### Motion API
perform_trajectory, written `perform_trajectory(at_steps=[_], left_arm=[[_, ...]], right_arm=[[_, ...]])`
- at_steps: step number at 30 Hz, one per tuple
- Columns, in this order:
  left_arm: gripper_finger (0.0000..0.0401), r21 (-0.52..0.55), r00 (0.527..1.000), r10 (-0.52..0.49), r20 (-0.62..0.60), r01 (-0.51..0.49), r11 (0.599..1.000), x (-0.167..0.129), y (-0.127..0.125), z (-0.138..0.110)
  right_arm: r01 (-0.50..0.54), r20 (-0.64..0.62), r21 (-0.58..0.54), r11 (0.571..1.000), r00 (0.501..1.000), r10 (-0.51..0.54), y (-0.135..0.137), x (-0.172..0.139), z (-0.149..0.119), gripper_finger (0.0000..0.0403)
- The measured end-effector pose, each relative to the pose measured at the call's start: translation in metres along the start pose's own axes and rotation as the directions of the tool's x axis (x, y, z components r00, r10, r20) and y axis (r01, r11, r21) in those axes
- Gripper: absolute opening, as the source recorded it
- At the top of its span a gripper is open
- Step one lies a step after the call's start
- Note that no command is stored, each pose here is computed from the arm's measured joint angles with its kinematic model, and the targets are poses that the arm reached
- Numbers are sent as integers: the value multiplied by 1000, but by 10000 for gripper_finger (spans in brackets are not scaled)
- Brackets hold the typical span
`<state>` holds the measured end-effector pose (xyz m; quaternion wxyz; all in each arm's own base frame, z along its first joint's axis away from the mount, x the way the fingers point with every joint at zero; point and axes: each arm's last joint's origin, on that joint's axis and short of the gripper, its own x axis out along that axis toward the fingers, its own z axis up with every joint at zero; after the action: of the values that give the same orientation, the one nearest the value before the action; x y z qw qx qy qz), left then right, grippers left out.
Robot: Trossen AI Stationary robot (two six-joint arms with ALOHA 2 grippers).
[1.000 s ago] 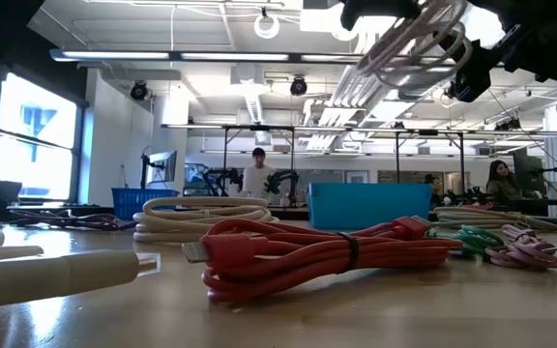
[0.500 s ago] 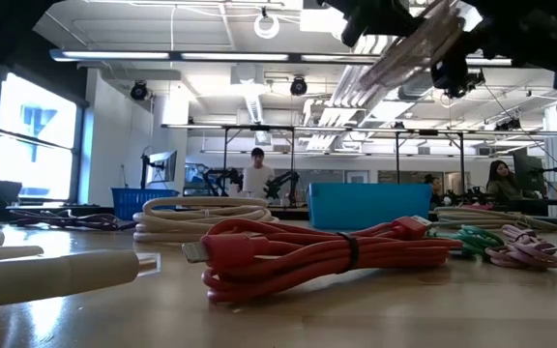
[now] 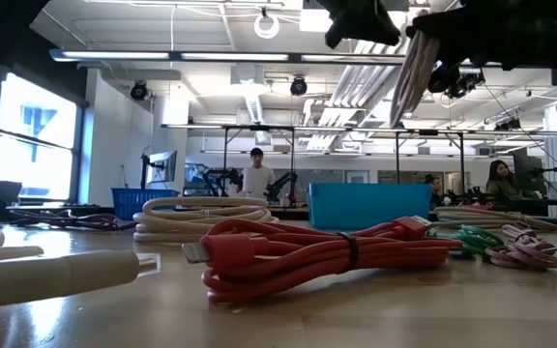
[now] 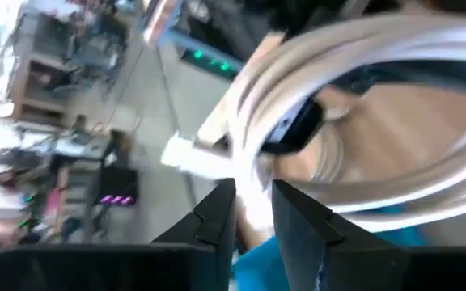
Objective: Pick & Place USB Port
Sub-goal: Put the white HDMI cable into the dark blue bin
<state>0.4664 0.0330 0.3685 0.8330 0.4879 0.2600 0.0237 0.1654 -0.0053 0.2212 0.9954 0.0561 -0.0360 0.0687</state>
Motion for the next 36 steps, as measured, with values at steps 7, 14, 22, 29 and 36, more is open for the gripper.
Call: perform_trajectory(at_steps=[7, 14, 22, 29, 36], left_arm=[[80, 47, 982, 82, -172, -75, 996, -73, 18, 22], [81, 38, 961, 63, -268, -55, 998, -132, 8, 37], [81, -73, 908, -54, -415, 26, 997, -153, -12, 28], [81, -211, 803, -205, -559, 102, 972, -165, -31, 12], [81, -295, 814, -296, -499, 161, 942, -186, -46, 22]], right_arm=[[210, -69, -117, 971, 973, -219, -9, -2, -6, 29], [390, -310, -230, 892, 839, -447, -24, 15, 29, 29], [382, -530, -344, 858, 675, -513, -47, 60, 85, 29], [292, -745, -269, 918, 541, -390, -85, 95, 89, 29], [329, -859, -192, 925, 399, -320, -137, 106, 46, 29]])
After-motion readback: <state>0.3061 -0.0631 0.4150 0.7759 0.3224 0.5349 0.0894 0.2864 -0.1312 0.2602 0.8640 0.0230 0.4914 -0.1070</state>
